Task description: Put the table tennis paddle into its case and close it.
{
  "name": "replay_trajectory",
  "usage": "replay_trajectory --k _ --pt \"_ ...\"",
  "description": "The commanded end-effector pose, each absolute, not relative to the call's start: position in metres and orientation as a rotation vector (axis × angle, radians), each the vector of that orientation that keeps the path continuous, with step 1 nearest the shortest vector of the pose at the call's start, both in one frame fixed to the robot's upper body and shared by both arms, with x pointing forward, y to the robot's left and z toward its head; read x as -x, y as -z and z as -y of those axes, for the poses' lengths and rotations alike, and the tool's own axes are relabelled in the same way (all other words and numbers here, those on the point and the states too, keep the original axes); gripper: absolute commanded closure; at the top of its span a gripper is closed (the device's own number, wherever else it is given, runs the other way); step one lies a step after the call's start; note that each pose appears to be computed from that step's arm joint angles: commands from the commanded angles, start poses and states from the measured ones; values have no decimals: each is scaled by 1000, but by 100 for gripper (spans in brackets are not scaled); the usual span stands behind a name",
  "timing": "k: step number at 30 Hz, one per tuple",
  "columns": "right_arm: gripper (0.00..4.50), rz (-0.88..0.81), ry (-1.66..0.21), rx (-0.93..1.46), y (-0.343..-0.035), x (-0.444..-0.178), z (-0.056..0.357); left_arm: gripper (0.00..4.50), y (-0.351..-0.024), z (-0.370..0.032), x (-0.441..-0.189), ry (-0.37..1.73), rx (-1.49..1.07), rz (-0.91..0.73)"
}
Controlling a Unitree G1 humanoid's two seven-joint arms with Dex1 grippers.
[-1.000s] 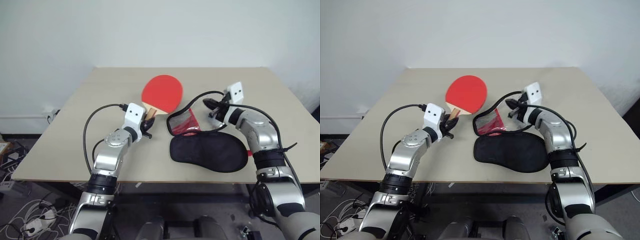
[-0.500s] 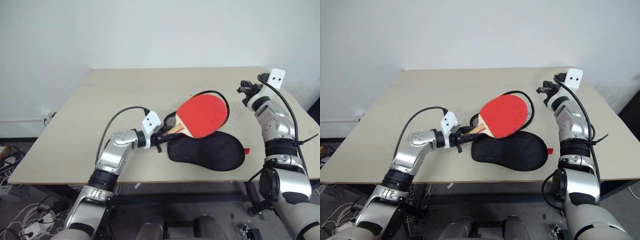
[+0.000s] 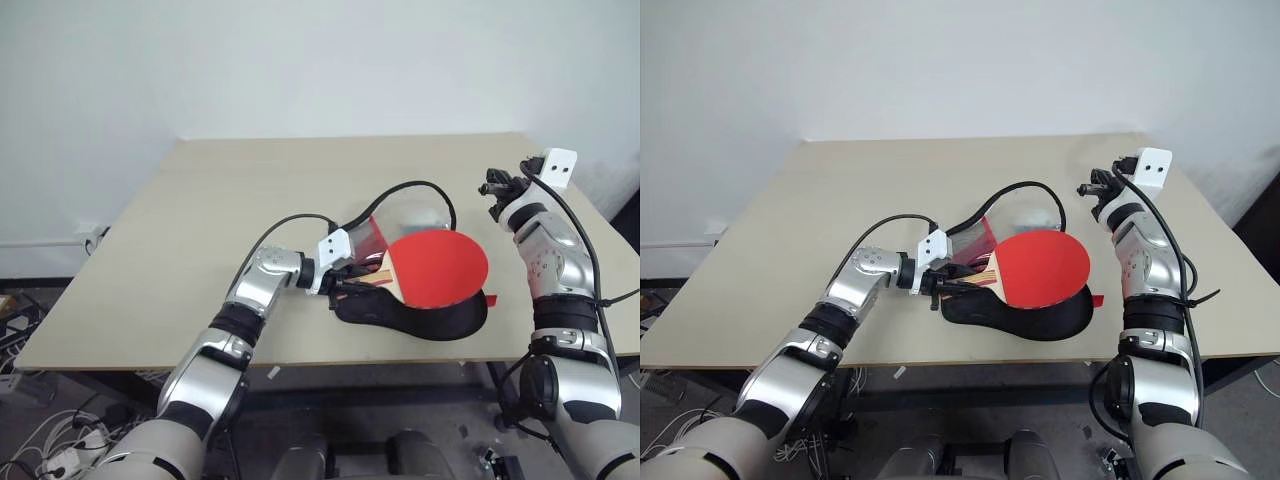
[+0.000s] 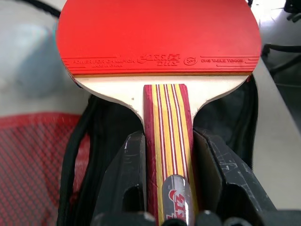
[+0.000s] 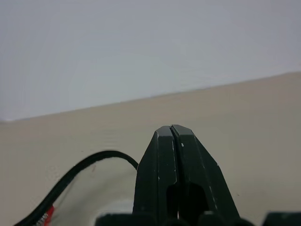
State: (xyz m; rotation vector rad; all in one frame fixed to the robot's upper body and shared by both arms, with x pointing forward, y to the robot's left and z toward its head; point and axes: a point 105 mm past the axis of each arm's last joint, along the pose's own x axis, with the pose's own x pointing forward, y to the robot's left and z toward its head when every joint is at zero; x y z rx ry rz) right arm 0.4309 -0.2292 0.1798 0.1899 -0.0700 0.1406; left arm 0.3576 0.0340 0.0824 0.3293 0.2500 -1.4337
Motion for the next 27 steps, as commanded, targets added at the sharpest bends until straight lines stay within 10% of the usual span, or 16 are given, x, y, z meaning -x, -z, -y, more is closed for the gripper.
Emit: replay_trajectory --k 1,27 --pt "450 148 -149 -197 -203 -426 227 344 -103 -26 -364 1473 -374 -175" --pt "450 142 -126 -214 -200 -414 224 344 -77 -19 -369 1498 -573 -316"
